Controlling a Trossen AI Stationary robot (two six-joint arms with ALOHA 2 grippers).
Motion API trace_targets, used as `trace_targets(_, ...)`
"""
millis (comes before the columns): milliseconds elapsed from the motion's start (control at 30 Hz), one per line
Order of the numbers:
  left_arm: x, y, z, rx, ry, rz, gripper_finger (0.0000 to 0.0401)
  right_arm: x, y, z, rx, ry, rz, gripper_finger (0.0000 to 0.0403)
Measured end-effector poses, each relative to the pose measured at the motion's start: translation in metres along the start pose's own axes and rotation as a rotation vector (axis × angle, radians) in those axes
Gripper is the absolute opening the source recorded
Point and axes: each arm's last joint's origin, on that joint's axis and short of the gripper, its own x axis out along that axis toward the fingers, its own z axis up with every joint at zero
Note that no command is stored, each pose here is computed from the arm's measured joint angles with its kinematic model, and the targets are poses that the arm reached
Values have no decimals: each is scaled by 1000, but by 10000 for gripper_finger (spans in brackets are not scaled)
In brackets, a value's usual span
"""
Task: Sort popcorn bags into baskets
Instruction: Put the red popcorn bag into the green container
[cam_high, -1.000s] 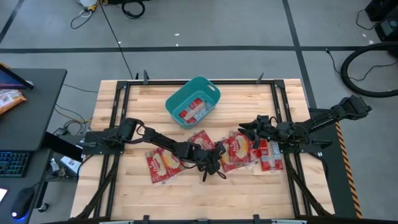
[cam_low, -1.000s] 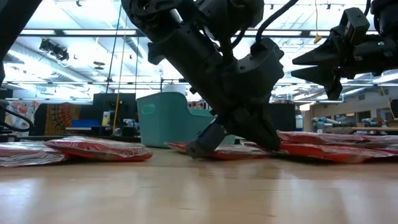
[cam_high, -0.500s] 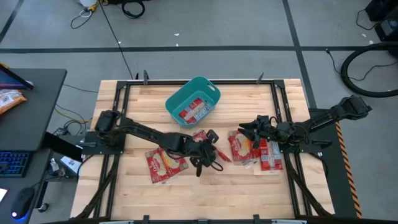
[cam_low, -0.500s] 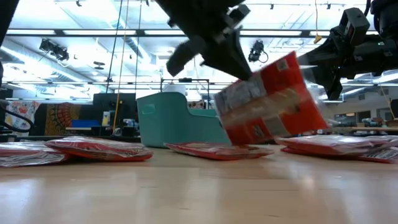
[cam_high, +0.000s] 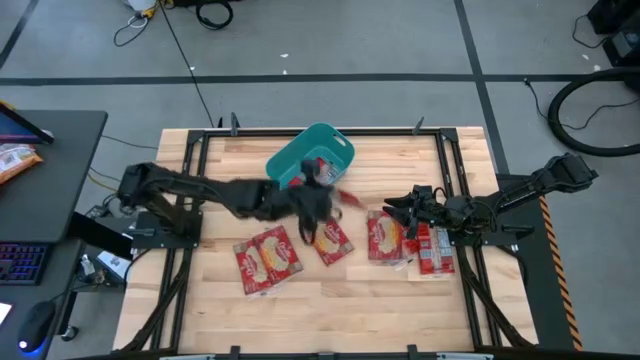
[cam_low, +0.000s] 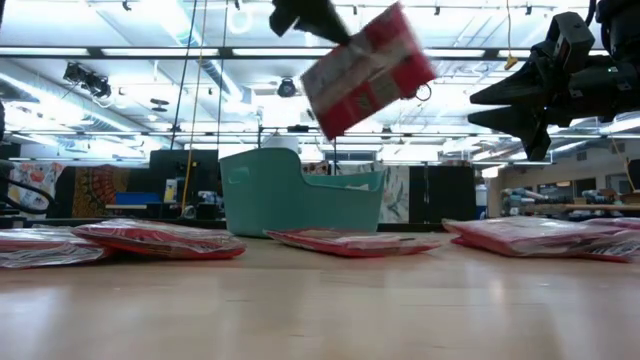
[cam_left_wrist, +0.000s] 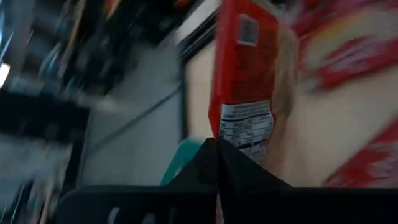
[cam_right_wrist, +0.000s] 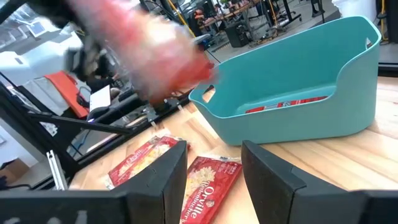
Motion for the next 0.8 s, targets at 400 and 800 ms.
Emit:
trace_targets(400,66,61,-97,-511,415,-27,5,0,0,0,0,0,0,158)
trace_targets(800,85,82,-135,-788,521,-13,8,0,0,0,0,0,0,158)
